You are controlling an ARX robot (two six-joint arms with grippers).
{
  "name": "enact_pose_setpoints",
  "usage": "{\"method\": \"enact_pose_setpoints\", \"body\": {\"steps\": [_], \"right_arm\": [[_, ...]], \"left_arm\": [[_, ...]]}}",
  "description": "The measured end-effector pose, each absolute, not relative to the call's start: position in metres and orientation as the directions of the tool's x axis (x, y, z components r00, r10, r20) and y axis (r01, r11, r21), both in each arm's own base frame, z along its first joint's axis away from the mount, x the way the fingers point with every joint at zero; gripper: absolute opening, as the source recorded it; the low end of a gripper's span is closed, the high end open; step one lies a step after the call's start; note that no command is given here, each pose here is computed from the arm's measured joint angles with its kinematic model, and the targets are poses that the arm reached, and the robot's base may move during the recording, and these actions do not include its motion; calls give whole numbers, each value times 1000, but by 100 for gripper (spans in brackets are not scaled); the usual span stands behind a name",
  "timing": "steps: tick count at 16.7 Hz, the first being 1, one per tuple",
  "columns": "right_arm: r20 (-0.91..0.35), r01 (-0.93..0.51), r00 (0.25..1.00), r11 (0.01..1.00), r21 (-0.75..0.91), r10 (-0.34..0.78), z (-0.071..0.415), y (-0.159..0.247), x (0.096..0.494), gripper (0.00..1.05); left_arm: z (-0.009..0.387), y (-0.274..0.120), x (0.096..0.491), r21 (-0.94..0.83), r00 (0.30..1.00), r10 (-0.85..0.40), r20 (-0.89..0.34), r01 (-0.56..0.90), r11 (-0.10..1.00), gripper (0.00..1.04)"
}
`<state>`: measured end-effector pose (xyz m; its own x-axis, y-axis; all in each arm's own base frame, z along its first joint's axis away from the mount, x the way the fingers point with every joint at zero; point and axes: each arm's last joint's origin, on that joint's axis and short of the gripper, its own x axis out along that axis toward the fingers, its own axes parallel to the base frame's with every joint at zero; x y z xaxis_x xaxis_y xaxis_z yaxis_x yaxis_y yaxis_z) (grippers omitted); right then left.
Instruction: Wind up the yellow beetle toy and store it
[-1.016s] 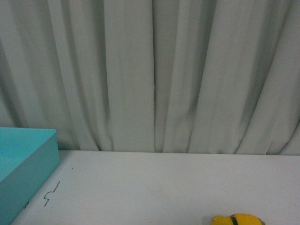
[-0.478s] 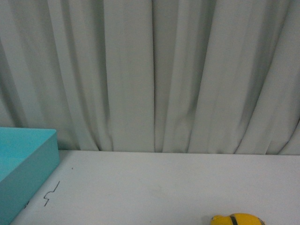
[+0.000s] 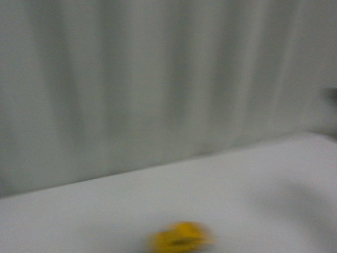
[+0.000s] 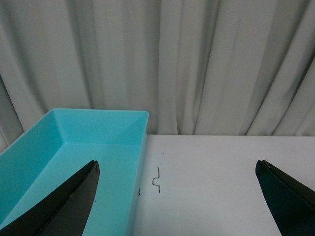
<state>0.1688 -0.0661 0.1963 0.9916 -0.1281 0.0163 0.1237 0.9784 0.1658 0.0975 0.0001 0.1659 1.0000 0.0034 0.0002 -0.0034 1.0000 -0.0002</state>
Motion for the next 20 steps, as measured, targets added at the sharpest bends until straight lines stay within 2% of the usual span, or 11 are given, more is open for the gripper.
{"method": "enact_pose_setpoints", "body": {"steps": [1, 2, 3, 4, 9, 10, 11, 12, 15, 19, 20], "right_arm": [[17, 75, 997, 984, 162, -79, 201, -72, 190, 98], [-10, -34, 999, 989, 142, 35, 204, -70, 234, 98], [-57, -210, 975, 972, 109, 217, 206, -54, 280, 98], [-85, -314, 943, 945, 87, 321, 208, -44, 302, 98], [-162, -559, 818, 829, 2, 552, 206, -23, 341, 98], [-198, -626, 767, 780, -21, 610, 203, -21, 351, 98], [-269, -714, 681, 699, -36, 681, 198, -22, 365, 98], [-334, -780, 607, 622, -73, 721, 191, -28, 378, 98], [-519, -879, 463, 450, -160, 719, 167, -44, 403, 98], [-662, -977, 212, 158, -141, 719, 129, -36, 408, 98], [-684, -983, 173, 83, -162, 708, 123, -32, 411, 98]], "left_arm": [[166, 0, 97, 0, 1000, 0, 0, 0, 1000, 98], [166, 0, 97, 0, 1000, 0, 1, 0, 1000, 98], [166, 0, 97, 0, 1000, 1, 1, -1, 1000, 98], [166, 0, 97, 0, 1000, 1, 0, -1, 1000, 98], [166, 0, 97, 0, 1000, 0, 0, 0, 1000, 98], [166, 0, 97, 0, 1000, 0, 0, 0, 1000, 98], [166, 0, 97, 0, 1000, 1, 1, -1, 1000, 98], [166, 0, 97, 0, 1000, 0, 0, 0, 1000, 98], [166, 0, 97, 0, 1000, 1, 1, -1, 1000, 98], [166, 0, 97, 0, 1000, 0, 0, 0, 1000, 98], [166, 0, 97, 0, 1000, 0, 0, 0, 1000, 98]]}}
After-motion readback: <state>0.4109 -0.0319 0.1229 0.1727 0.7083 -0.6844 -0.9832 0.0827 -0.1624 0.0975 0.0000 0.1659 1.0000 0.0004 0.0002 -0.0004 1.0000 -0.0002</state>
